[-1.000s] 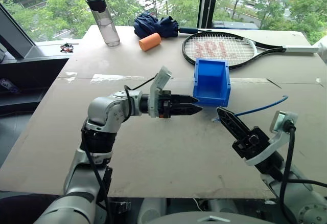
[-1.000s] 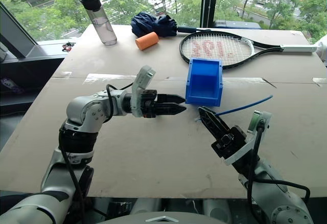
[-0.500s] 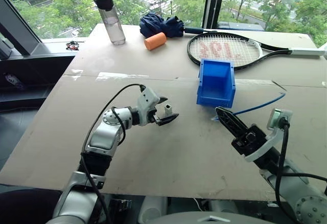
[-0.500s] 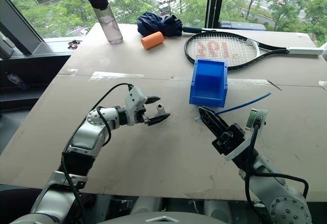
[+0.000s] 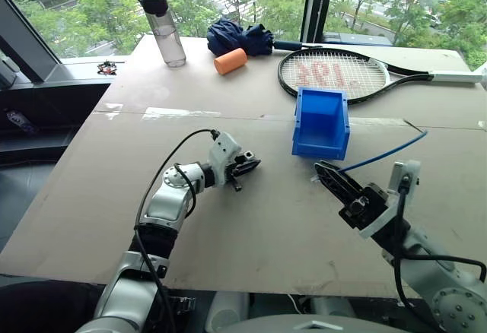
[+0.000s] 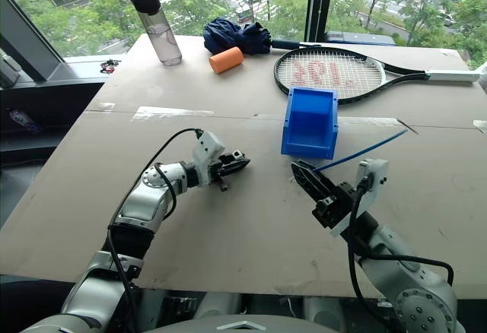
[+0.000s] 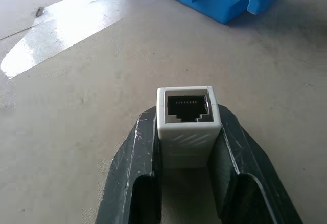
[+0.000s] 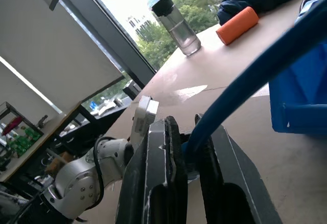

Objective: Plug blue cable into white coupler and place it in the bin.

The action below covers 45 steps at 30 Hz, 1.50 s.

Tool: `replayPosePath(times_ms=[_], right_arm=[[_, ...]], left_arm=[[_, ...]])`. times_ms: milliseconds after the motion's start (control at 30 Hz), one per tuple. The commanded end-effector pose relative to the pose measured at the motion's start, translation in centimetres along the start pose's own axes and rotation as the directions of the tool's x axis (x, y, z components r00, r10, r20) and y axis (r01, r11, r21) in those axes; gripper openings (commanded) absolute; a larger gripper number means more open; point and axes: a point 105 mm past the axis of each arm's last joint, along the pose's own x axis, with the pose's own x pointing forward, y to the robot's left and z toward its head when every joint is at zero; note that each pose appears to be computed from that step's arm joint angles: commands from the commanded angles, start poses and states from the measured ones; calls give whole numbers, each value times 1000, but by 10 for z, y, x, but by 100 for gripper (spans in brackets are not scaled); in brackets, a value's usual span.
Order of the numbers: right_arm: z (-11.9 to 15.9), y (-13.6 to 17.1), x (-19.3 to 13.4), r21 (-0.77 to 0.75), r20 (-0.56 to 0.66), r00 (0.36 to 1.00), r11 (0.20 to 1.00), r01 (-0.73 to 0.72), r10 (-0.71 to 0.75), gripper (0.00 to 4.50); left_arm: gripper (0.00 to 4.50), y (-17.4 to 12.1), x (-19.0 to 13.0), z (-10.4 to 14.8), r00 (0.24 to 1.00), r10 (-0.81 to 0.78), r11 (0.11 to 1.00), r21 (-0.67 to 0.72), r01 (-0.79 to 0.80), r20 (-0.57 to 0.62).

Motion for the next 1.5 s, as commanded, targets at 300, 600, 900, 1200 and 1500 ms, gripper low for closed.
replayPosePath(times_ms=[300,600,900,1200,1500], right_arm=[[-19,-12,47,-328,-345,910,878,-348,231,0],[-27,-14,61,-342,-416,850,810,-476,324,0],[-53,-23,75,-360,-511,805,775,-519,302,0],[-77,-48,78,-405,-585,777,746,-528,232,0],[-108,-58,65,-440,-685,710,684,-582,165,0]], left_arm=[[60,-45,18,18,844,-514,798,273,537,-156],[60,-41,19,10,772,-583,696,335,635,-253],[60,-42,18,13,766,-596,689,337,642,-240],[60,-41,16,15,773,-589,695,340,633,-236],[60,-40,18,17,786,-576,711,338,617,-223]])
